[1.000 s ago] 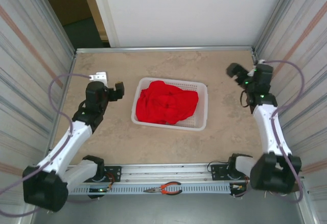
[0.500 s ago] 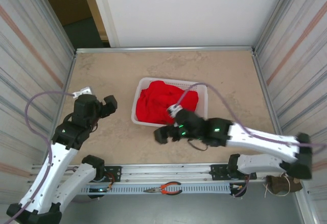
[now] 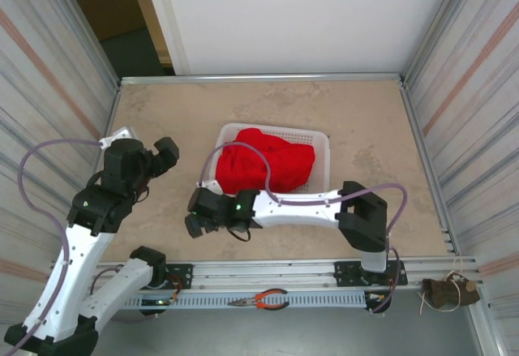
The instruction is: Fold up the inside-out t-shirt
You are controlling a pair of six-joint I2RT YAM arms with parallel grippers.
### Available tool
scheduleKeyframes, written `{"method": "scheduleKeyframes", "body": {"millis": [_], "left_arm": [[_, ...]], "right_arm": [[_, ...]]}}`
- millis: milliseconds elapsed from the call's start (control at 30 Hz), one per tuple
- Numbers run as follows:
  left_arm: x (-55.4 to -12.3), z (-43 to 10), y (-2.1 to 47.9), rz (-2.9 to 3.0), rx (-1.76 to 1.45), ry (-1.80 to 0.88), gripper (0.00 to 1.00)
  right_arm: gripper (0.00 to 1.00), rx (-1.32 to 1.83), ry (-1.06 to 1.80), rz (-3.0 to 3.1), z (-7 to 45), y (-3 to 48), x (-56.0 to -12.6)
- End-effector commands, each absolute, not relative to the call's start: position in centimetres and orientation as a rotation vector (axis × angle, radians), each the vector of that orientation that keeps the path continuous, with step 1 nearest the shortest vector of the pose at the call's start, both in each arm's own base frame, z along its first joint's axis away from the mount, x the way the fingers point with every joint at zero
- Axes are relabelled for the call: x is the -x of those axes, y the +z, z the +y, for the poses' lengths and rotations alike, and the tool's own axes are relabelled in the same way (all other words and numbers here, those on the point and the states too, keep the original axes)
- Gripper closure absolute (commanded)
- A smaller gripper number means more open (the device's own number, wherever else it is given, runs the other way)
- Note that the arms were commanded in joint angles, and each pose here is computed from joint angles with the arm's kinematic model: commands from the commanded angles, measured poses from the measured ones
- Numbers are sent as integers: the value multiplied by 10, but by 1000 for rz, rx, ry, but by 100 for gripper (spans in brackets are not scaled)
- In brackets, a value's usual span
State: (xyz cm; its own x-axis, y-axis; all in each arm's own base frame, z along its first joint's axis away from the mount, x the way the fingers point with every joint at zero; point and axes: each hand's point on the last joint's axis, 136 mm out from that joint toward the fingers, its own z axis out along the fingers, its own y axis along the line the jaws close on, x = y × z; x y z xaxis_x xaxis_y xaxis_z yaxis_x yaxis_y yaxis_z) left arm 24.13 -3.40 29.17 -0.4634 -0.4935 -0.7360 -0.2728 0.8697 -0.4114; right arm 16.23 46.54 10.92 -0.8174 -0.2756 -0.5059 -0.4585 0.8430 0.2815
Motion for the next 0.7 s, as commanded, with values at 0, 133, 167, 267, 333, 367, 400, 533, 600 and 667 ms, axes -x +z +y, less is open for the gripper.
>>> {"method": "scheduleKeyframes", "body": {"millis": [0, 133, 167, 267, 333, 367, 400, 533, 600, 667], "left_arm": [[-235, -32, 298, 2069, 579, -305, 1], [-232, -32, 295, 2082, 569, -297, 1], [-232, -32, 293, 2085, 566, -296, 1], [-231, -31, 288, 2098, 564, -287, 1], [-230, -31, 284, 2104, 565, -285, 1], [-230, -31, 282, 2110, 566, -282, 1], [-230, -32, 280, 2113, 567, -283, 1], [-230, -33, 276, 2127, 562, -281, 1], [-230, -33, 275, 2134, 554, -275, 1], [-231, -34, 273, 2143, 543, -271, 1]], "right_arm": [[0, 297, 415, 2564, 442, 101, -217], [0, 140, 391, 2531, 420, 106, -266], [0, 108, 373, 2512, 412, 110, -279], [0, -7, 308, 2459, 383, 119, -319], [0, -89, 251, 2419, 358, 124, -347], [0, -140, 227, 2407, 344, 125, -361], [0, -183, 216, 2396, 332, 125, -374], [0, -357, 191, 2339, 286, 132, -417], [0, -387, 210, 2327, 272, 139, -430], [0, -344, 272, 2332, 272, 153, -433]]}}
